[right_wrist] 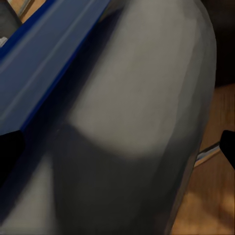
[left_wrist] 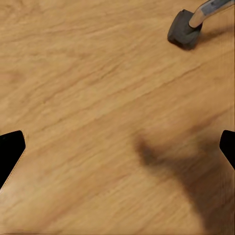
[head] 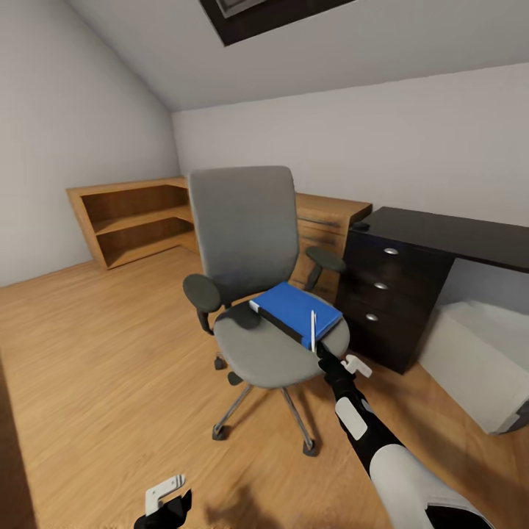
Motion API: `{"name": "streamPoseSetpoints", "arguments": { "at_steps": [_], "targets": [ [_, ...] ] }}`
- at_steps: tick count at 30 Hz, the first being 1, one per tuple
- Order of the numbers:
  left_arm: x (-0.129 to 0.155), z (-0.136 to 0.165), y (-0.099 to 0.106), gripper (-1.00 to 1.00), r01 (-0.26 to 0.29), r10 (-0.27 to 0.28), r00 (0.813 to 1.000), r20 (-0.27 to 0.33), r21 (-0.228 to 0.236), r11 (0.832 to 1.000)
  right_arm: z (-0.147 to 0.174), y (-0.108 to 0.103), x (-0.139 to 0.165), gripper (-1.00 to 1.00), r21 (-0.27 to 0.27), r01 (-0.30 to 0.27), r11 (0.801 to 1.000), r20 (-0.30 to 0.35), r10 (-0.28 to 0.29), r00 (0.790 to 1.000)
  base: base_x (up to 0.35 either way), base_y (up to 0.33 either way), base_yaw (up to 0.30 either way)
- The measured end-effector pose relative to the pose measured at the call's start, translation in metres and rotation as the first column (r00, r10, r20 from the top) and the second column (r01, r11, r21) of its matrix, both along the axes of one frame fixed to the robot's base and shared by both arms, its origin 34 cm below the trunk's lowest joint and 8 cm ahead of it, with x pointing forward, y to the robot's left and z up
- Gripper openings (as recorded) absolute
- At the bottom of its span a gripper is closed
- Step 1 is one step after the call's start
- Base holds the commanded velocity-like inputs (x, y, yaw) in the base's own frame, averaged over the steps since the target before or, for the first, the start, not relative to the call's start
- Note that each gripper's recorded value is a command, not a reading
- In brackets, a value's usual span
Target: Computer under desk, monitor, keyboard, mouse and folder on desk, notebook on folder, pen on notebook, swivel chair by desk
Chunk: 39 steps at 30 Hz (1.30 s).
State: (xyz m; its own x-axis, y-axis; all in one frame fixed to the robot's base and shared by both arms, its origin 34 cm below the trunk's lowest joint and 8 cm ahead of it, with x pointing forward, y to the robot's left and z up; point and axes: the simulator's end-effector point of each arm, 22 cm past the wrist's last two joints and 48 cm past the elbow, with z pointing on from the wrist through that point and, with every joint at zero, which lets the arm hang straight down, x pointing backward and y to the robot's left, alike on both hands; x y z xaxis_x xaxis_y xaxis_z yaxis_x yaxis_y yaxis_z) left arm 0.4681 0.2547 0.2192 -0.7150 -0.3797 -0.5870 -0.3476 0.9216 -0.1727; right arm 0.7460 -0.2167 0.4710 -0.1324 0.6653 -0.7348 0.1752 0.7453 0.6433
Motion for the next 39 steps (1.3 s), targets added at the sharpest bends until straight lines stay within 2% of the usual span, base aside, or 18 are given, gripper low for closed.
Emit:
{"name": "streamPoseSetpoints", "arguments": {
  "at_steps": [16,23,39],
  "targets": [
    [-0.0054,-0.0069,0.0000,1.00,0.000,0.000,1.000,-0.018,0.000,1.000,-0.0007,-0.0016,0.0041,1.00,-0.002,0.003,1.000,0.009,-0.003,1.000,0.000,0.000,0.182],
    [-0.0063,-0.0081,-0.0003,1.00,0.001,-0.001,1.000,-0.020,-0.001,1.000,-0.0008,-0.0010,0.0046,1.00,-0.006,0.000,1.000,0.011,0.000,1.000,0.018,0.000,0.046],
    [-0.0061,-0.0078,-0.0003,1.00,0.001,-0.001,1.000,-0.019,-0.001,1.000,0.0009,0.0006,0.0050,1.00,-0.011,-0.006,1.000,0.015,0.007,1.000,0.272,0.000,0.001]
  ]
}}
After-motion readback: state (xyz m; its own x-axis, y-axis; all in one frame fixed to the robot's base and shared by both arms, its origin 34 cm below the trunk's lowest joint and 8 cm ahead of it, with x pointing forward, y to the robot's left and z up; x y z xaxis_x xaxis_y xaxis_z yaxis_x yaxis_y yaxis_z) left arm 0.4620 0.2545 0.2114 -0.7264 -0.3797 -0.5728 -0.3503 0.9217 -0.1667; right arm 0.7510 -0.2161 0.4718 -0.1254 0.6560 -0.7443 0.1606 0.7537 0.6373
